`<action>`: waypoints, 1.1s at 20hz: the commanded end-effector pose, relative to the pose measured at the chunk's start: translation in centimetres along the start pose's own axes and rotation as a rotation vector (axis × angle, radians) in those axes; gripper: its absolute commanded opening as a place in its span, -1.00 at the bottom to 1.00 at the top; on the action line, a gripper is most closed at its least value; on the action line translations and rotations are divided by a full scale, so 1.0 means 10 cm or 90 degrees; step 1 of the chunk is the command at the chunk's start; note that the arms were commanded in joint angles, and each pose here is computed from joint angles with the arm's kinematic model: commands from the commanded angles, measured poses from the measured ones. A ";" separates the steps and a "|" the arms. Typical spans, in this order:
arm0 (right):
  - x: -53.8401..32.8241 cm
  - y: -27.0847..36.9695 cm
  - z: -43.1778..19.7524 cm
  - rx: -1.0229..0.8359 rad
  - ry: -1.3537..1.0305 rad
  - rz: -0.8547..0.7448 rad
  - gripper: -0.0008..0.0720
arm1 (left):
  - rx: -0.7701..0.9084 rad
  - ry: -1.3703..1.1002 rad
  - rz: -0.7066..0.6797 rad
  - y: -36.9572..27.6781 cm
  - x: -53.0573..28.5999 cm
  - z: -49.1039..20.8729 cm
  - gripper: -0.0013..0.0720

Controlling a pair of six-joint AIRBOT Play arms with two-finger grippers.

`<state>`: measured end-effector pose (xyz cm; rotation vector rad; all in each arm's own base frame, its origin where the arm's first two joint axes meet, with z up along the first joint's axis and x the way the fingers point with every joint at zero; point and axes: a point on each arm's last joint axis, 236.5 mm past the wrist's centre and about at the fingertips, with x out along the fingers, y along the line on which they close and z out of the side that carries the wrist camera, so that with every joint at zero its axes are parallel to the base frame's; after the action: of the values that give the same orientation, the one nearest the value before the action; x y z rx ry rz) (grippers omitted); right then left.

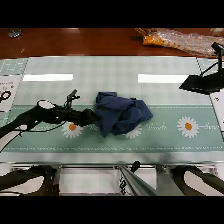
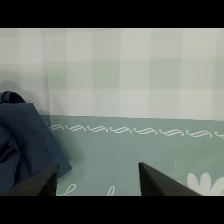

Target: Fold the shirts.

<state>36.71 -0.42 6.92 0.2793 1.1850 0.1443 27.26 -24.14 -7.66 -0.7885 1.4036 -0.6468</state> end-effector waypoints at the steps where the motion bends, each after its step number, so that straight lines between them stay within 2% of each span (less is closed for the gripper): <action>1: 0.00 0.01 -0.02 0.001 0.005 0.002 0.61 | -0.038 -0.031 -0.058 -0.11 0.11 0.14 -0.90; 5: 0.14 -0.17 -0.27 -0.009 0.075 -0.018 0.50 | -0.016 0.011 -0.112 -0.30 0.03 0.01 -0.91; 8: 0.51 -0.02 -0.72 0.035 0.176 0.081 0.54 | -0.011 0.029 -0.136 -0.38 -0.03 -0.04 -0.91; 12: 0.92 0.22 -1.05 0.103 0.237 0.178 0.55 | -0.005 0.036 -0.145 -0.43 -0.06 -0.08 -0.91; 22: 1.47 0.50 -1.25 0.090 0.289 0.162 0.55 | 0.022 0.037 -0.148 -0.44 -0.06 -0.09 -0.91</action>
<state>30.63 8.62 -7.80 0.5389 1.5890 0.3664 26.58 -26.35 -3.89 -0.9311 1.3697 -0.8651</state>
